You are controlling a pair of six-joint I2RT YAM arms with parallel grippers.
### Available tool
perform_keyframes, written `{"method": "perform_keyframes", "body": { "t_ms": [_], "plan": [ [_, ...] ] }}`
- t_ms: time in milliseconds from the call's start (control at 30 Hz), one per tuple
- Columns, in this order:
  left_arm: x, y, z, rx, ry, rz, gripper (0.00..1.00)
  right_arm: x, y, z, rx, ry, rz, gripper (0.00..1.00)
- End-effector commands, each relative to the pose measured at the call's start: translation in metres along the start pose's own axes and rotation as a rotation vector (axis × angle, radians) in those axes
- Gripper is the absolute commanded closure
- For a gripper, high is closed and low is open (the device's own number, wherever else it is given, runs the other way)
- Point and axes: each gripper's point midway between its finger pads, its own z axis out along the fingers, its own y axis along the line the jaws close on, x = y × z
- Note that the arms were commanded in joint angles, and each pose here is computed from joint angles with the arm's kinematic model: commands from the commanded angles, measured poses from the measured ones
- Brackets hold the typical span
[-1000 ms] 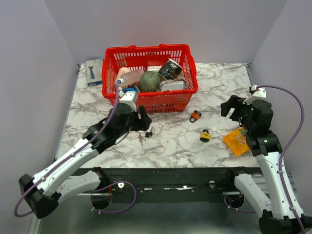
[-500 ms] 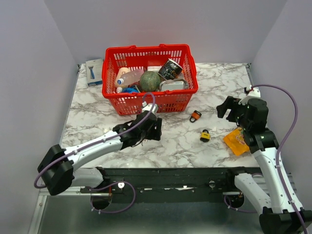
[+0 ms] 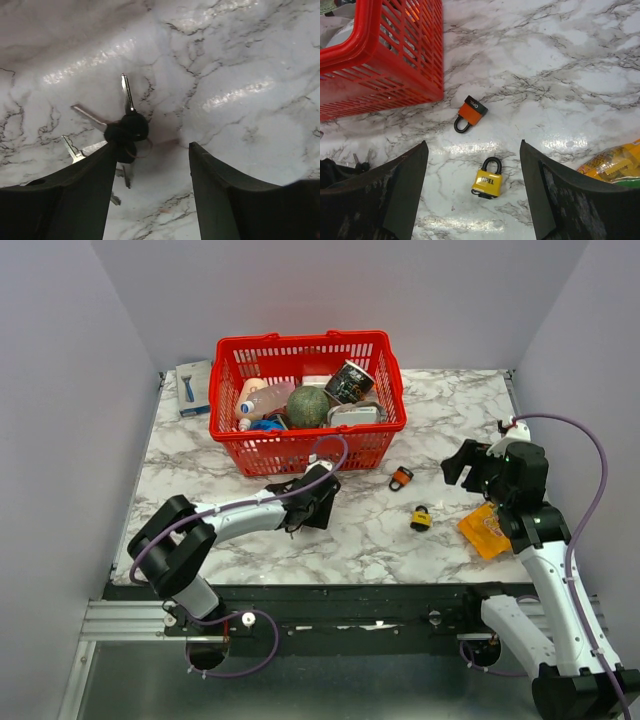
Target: Unlock with the key
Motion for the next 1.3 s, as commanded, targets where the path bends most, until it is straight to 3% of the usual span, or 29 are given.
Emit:
{"method": "perform_keyframes", "body": {
  "t_ms": [0, 300, 400, 533, 600, 833, 1033, 1100, 1267],
  "plan": [
    [-0.004, -0.001, 0.006, 0.011, 0.017, 0.014, 0.34, 0.014, -0.001, -0.002, -0.003, 0.048, 0.005, 0.19],
    [0.013, 0.008, 0.016, -0.038, 0.067, -0.002, 0.38, 0.015, 0.0, 0.001, -0.01, 0.065, 0.005, 0.19],
    [0.017, 0.01, 0.021, -0.057, 0.097, 0.009, 0.46, 0.014, 0.0, 0.002, -0.009, 0.063, 0.003, 0.19],
    [0.021, 0.016, 0.022, -0.091, 0.118, 0.027, 0.65, 0.014, -0.001, 0.002, -0.003, 0.063, 0.002, 0.19],
    [0.019, 0.016, 0.021, -0.089, 0.112, 0.031, 0.67, 0.014, 0.0, 0.003, -0.005, 0.066, 0.002, 0.19],
    [0.012, 0.007, 0.007, -0.018, 0.071, 0.01, 1.0, 0.01, 0.007, 0.001, -0.036, 0.072, 0.009, 0.19],
    [-0.02, -0.021, -0.034, 0.193, -0.113, -0.042, 1.0, 0.0, 0.033, -0.006, -0.156, 0.087, 0.045, 0.24],
    [-0.028, -0.027, -0.052, 0.252, -0.167, -0.069, 1.0, -0.001, 0.053, -0.012, -0.265, 0.104, 0.05, 0.25],
    [-0.042, -0.051, -0.09, 0.428, -0.202, -0.105, 1.0, 0.002, 0.094, -0.024, -0.493, 0.131, 0.015, 0.32]
  ]
}}
